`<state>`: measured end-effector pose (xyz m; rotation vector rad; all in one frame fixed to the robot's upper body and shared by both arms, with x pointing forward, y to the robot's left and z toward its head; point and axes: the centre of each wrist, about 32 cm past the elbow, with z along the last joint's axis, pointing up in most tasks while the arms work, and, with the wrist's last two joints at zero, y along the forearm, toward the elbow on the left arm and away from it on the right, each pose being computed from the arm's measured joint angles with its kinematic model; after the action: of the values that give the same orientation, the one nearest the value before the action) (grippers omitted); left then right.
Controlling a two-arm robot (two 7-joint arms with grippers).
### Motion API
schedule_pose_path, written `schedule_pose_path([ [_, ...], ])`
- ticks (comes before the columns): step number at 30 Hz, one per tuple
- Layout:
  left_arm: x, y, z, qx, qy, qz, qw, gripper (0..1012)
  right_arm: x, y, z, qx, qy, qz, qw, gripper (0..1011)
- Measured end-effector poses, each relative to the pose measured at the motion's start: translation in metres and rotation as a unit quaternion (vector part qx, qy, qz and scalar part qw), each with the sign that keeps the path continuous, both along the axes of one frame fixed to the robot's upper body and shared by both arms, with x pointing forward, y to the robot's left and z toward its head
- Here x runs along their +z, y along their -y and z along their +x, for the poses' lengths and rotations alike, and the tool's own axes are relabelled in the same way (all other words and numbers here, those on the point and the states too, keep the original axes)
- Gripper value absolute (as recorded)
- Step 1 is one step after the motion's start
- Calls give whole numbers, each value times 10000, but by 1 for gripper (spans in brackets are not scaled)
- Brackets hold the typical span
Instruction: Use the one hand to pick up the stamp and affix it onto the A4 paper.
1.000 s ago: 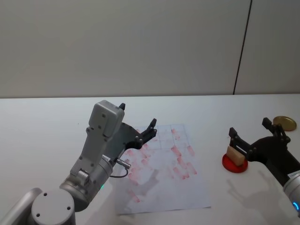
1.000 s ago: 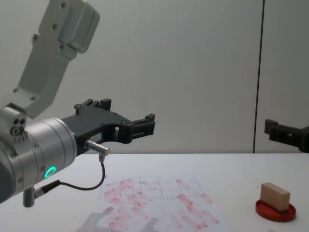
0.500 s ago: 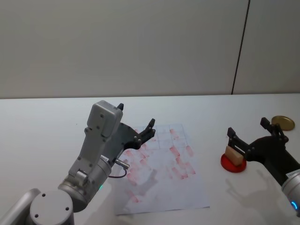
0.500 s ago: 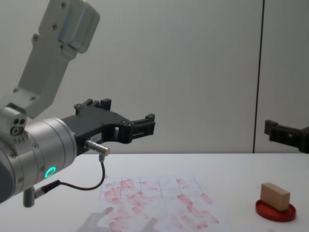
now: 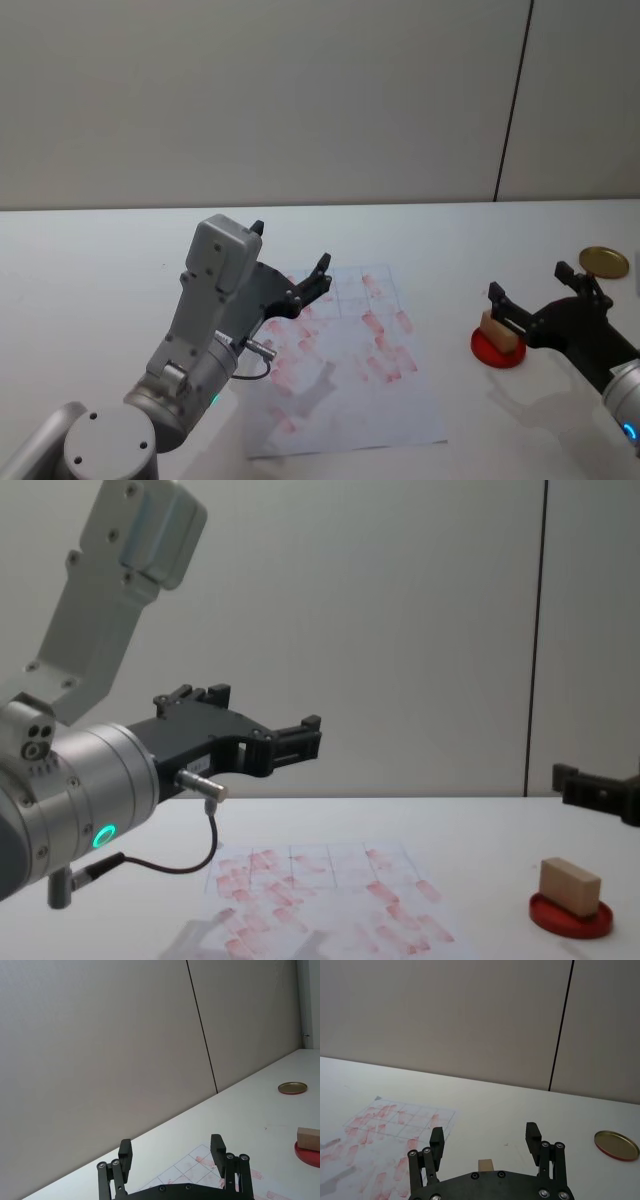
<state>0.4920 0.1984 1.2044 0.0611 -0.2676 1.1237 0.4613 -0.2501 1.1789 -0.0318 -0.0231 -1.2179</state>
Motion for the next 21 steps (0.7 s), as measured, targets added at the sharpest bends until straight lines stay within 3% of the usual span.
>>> schedule_pose_path([
  [21, 0, 0, 0, 0, 0, 0, 10000, 993, -160, 70, 221, 91, -415, -190, 9989, 1001],
])
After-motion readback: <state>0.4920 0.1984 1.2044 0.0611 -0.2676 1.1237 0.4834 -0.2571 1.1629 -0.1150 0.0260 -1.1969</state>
